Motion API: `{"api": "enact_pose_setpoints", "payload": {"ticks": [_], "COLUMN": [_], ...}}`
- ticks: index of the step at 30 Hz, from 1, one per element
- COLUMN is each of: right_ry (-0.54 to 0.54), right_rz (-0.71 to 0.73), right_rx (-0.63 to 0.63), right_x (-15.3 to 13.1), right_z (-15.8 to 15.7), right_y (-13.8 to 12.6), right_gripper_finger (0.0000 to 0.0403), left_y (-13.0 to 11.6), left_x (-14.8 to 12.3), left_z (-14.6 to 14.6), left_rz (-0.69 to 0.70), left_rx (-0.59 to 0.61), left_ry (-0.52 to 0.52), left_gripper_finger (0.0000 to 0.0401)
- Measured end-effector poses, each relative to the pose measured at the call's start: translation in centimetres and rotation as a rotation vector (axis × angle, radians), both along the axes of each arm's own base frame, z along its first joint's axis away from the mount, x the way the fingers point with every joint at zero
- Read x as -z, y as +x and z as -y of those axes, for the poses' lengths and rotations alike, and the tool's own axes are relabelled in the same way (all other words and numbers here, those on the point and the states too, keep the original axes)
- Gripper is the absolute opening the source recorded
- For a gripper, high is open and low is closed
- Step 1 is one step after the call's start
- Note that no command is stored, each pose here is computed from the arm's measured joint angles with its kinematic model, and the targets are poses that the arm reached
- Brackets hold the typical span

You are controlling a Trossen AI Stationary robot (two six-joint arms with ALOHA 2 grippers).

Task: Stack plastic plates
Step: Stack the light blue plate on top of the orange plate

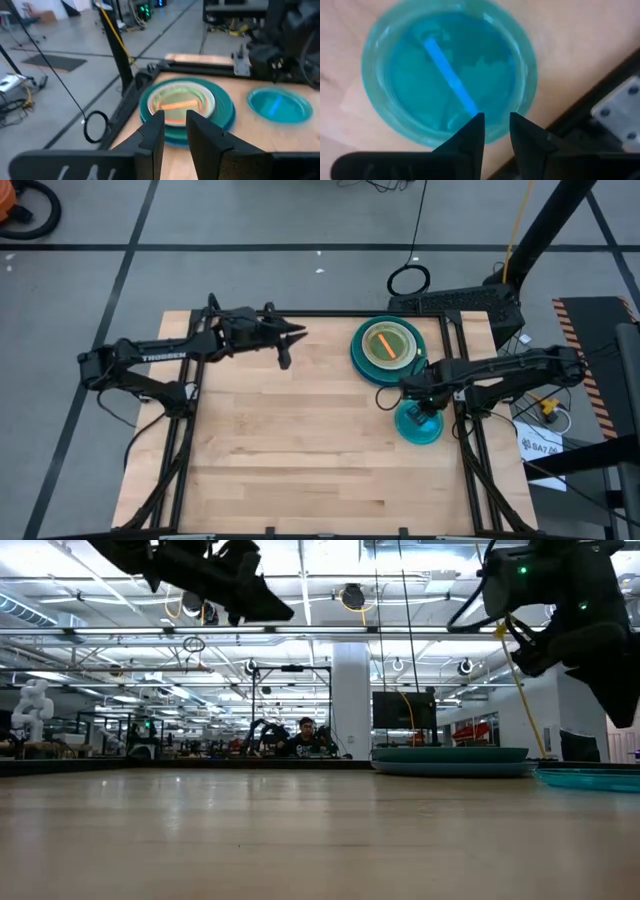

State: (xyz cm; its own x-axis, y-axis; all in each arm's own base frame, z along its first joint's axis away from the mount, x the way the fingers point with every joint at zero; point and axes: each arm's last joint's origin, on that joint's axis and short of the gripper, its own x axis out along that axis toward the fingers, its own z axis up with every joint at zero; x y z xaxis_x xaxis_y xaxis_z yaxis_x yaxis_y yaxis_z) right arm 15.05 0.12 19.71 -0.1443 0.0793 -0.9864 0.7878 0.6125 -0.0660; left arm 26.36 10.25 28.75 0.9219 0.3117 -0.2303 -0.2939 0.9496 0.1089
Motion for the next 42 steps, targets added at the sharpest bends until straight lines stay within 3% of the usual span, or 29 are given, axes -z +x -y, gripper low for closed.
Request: {"api": "enact_pose_setpoints", "payload": {"ticks": [8, 13, 23, 36, 42], "right_ry": [-0.081, -0.071, -0.02, 0.001, 0.015], "right_rz": [0.111, 0.081, -0.041, -0.007, 0.014], "right_rx": [-0.002, -0.075, -0.488, -0.613, -0.74], "right_x": [0.2, 0.9, 3.2, 4.0, 4.0], "right_z": [0.9, 1.4, 2.4, 4.2, 4.3], "right_y": [1.1, 1.7, 2.9, 3.5, 3.7], "right_gripper_finger": [0.011, 0.0136, 0.0141, 0.0141, 0.0141], "left_y": [0.0, -0.1, -0.2, -1.0, -1.5], "left_x": [-3.2, -3.4, -2.9, -2.6, -2.3], "left_z": [-1.0, -1.1, -1.1, -1.7, -1.7], "left_rz": [0.057, 0.034, -0.03, -0.113, -0.157], "left_rx": [-0.033, -0.029, -0.018, -0.075, -0.081], "left_ry": [0.034, 0.068, 0.111, 0.118, 0.099], "left_gripper_finger": [0.0088, 0.0088, 0.0088, 0.0088, 0.0088]}}
